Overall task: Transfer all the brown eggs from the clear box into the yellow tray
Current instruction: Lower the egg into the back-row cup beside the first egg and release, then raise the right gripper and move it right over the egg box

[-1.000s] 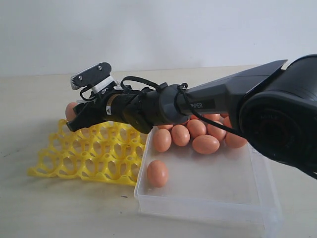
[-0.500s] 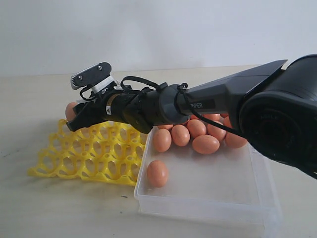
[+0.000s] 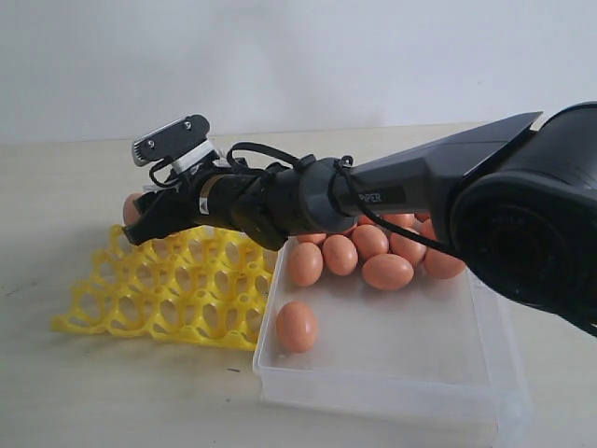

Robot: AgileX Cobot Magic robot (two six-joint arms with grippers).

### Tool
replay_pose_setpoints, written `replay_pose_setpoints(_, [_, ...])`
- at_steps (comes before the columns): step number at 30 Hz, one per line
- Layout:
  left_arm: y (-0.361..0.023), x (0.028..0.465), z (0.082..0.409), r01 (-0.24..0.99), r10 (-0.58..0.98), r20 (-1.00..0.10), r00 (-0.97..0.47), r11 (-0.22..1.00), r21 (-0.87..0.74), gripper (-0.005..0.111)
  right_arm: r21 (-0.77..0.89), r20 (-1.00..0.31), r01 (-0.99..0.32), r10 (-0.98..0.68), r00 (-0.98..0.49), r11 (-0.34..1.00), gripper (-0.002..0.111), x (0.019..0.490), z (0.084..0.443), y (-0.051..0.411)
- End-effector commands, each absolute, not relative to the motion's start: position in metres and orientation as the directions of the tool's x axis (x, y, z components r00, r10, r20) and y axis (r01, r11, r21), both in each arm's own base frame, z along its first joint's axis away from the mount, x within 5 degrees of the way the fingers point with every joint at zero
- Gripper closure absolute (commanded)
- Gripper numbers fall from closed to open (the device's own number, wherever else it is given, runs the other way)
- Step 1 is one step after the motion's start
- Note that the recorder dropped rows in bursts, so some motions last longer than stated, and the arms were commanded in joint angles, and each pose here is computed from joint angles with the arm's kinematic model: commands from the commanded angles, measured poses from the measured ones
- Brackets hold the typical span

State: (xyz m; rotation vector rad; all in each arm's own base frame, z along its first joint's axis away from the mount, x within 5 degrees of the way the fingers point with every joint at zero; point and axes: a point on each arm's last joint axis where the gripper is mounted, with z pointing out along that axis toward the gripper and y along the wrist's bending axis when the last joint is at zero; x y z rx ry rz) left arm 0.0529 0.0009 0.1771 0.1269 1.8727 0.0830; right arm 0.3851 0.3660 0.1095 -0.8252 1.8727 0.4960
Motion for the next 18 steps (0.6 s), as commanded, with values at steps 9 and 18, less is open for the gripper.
replay_pose_setpoints(9, [0.001,0.053,0.179,0.048,0.125,-0.951,-0.282,0.992,0.116,0.107,-0.021,-0.919,-0.730,-0.301,-0.256,0.684,0.045,0.384,0.128,0.368])
replay_pose_setpoints(18, [0.001,0.053,0.179,0.048,0.125,-0.951,-0.282,0.992,0.116,0.107,0.013,-0.840,-0.646,-0.342,-0.421,0.763,0.051,0.371,0.209,0.345])
